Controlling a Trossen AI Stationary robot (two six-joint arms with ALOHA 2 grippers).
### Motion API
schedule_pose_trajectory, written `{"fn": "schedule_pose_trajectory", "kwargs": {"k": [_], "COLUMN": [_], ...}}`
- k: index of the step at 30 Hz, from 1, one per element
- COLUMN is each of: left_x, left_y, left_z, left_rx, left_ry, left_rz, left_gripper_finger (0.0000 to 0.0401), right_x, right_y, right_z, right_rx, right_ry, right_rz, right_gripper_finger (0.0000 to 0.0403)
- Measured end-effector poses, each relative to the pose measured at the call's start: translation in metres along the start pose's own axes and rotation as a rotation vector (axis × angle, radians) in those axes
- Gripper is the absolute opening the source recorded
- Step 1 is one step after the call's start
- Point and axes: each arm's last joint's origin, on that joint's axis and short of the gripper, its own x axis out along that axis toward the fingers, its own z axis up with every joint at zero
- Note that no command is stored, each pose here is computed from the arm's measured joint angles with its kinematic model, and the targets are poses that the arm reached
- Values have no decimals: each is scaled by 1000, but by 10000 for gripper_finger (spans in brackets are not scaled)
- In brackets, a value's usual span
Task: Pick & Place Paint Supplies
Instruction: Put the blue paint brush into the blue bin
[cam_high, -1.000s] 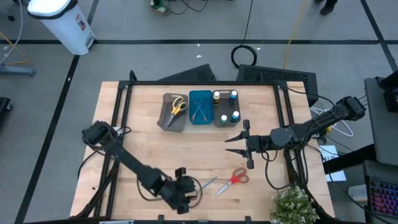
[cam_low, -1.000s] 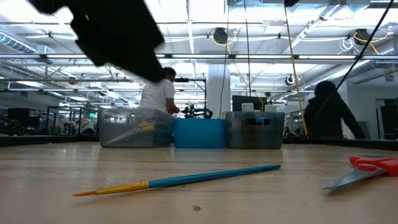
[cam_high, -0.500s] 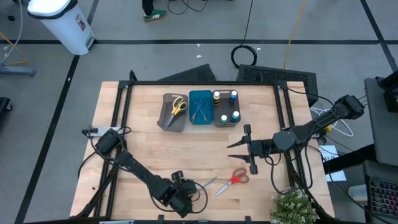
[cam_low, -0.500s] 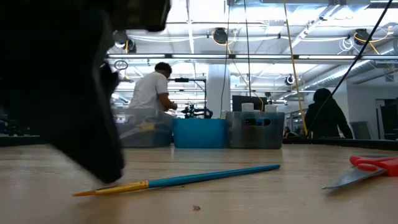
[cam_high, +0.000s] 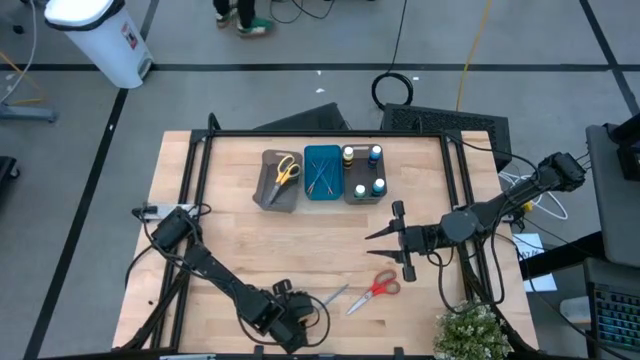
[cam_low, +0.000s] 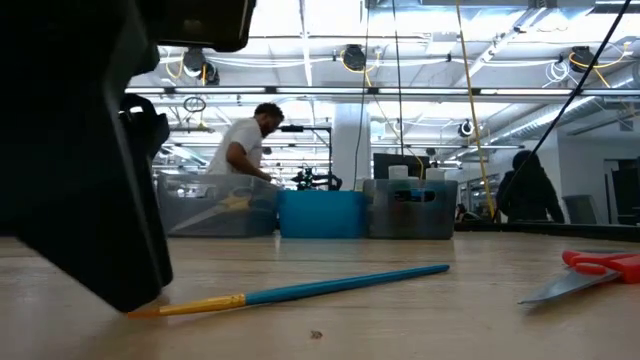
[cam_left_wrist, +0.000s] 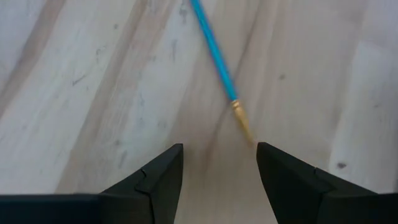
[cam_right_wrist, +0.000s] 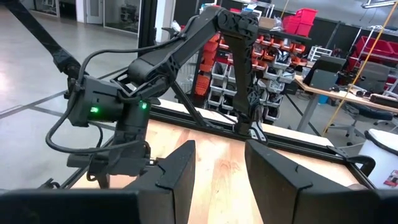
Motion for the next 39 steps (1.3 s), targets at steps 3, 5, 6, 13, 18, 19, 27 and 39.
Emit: {"fn": "schedule_pose_trajectory", "kwargs": {"k": [3, 5, 6, 13, 18, 19, 27, 39], "left_x": [4, 10, 14, 28, 28, 28, 30, 10], "left_y": [-3, -4, -4, 8, 9, 9, 11, 14], "left_z": [2, 2, 1, -11, -14, -14, -12, 3], "left_rx": [-38, -49, -50, -105, -44, -26, 5, -26], "left_ry": [-25, -34, -28, 114, 142, 141, 132, 68], "left_rz": [-33, -42, -45, 63, 75, 71, 69, 65], "left_gripper_finger": [211, 211, 211, 207, 148, 130, 9, 3], "right_x": [0, 0, 0, 0, 0, 0, 0, 0], "right_y": [0, 0, 0, 0, 0, 0, 0, 0], "right_z": [0, 0, 0, 0, 0, 0, 0, 0], "right_rx": [0, 0, 0, 1, 1, 2, 2, 2], "right_ry": [0, 0, 0, -2, -2, -2, -2, -2], "right_rz": [0, 0, 0, -1, -1, -1, -1, -1], "right_gripper_finger": [130, 130, 130, 130, 130, 130, 130, 130]}}
